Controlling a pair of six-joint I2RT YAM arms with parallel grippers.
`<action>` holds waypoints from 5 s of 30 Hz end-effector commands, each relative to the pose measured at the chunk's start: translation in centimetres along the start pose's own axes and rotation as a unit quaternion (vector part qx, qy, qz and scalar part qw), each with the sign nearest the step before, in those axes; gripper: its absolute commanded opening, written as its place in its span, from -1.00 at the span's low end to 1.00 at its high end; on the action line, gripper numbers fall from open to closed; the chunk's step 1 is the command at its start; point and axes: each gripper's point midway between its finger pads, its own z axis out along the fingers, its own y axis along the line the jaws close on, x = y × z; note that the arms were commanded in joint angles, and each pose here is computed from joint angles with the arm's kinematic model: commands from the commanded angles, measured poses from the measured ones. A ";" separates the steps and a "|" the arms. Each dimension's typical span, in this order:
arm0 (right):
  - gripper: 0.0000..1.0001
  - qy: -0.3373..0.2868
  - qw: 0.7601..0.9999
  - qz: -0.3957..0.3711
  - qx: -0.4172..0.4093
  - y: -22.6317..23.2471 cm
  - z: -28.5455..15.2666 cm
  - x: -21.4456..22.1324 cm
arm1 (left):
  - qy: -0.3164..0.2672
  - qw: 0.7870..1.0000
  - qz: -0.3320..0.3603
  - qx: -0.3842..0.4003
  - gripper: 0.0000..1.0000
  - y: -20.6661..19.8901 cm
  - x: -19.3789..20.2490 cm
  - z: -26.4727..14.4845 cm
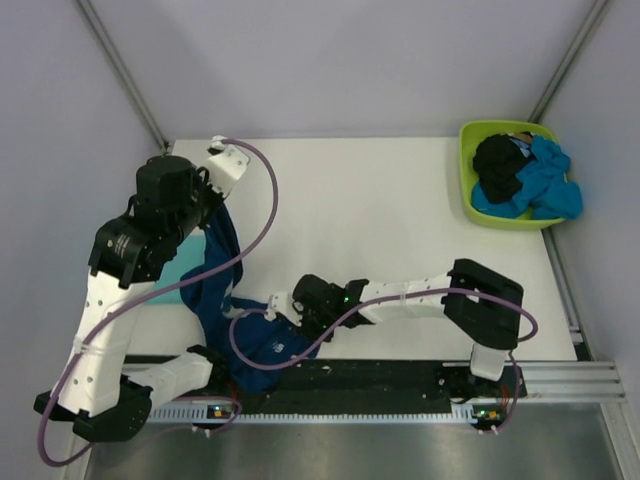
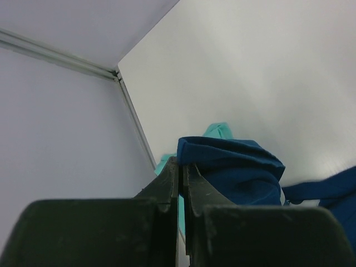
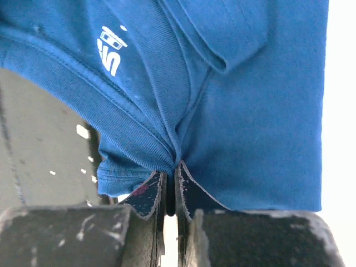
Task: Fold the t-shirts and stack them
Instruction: Flatten out the tshirt
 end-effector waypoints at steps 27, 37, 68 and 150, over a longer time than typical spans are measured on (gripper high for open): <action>0.23 -0.021 0.917 0.363 0.162 -15.4 -14.4 8.2 | 0.006 0.976 0.001 0.218 -1.00 -11.1 5.2 2.1; 0.14 -0.034 0.904 0.392 0.167 -16.6 -13.3 7.7 | 0.008 0.977 0.003 0.213 -1.00 -10.9 5.4 2.1; -1.00 -0.405 0.754 0.147 0.497 -4.8 -57.6 -5.6 | -0.169 0.964 0.063 0.194 -1.00 -6.4 -1.9 -9.3; -0.78 -0.002 0.736 0.641 0.216 -2.2 -12.5 19.0 | 0.071 0.886 0.319 0.329 -0.54 -18.5 25.9 16.2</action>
